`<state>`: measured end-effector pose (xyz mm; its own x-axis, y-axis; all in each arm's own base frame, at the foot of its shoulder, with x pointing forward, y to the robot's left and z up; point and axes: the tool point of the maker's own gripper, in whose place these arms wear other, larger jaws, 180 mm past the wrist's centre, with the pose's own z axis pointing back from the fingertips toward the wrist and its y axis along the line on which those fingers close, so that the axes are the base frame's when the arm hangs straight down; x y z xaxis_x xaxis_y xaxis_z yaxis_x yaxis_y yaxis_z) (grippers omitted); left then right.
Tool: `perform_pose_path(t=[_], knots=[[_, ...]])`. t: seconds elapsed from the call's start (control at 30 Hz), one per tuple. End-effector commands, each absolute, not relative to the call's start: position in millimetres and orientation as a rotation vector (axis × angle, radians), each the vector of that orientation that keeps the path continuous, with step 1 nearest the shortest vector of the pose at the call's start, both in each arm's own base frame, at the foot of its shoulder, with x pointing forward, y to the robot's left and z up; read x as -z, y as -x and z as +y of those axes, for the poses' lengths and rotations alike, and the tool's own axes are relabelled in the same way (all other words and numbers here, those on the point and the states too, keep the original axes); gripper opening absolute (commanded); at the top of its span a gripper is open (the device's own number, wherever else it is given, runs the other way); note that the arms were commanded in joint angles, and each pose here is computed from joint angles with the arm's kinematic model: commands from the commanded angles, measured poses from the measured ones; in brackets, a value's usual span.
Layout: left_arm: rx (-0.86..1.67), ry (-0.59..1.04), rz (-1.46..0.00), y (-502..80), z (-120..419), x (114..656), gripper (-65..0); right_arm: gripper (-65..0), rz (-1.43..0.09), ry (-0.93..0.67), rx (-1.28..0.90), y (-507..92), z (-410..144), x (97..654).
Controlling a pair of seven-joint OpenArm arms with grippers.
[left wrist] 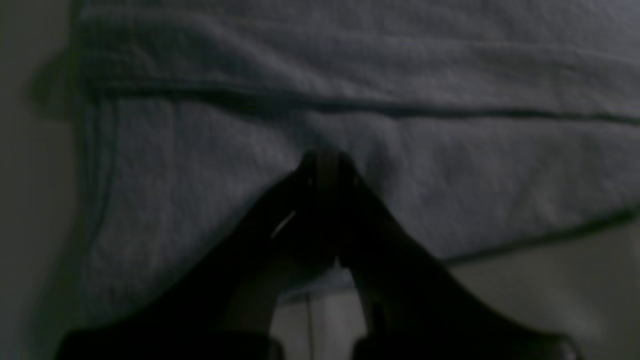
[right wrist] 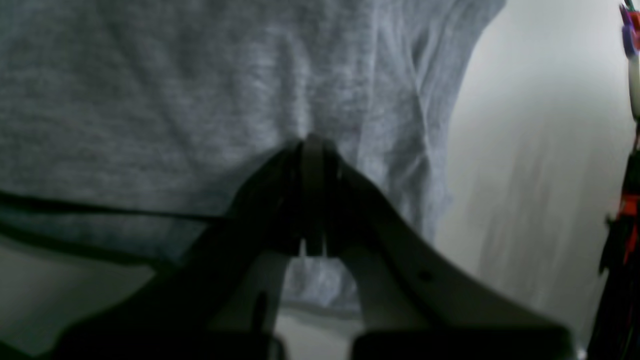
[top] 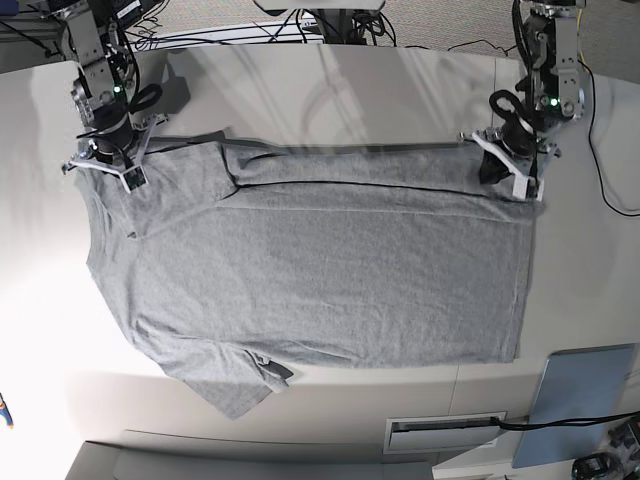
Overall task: Fold the T-shirt properly
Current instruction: 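Release the fold and lift both grippers back to the collar edge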
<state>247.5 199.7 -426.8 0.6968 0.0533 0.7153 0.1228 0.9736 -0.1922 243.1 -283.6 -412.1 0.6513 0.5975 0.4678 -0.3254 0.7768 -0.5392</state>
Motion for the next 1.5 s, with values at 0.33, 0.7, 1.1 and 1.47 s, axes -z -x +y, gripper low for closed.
perform_pose_path(t=[0.33,0.7,1.1,1.47], knots=[[0.105,0.222,-0.604,-154.2,195.9,453.7,-65.0,-65.0,-0.558,0.444,-0.643,-178.2,-284.1,426.2],[0.158,0.19,-0.511,-88.4,194.9,448.1,-65.0,-65.0,-0.508,0.467,-0.631,-121.1,-308.7,403.2],[0.23,0.199,-0.609,-105.1,191.1,408.5,-65.0,-65.0,-0.573,0.492,-0.687,-130.0,-305.6,383.7],[0.233,0.089,-0.856,-193.3,204.1,353.3,-36.4,-53.1,-0.788,0.631,-0.649,-192.4,-309.8,299.6]])
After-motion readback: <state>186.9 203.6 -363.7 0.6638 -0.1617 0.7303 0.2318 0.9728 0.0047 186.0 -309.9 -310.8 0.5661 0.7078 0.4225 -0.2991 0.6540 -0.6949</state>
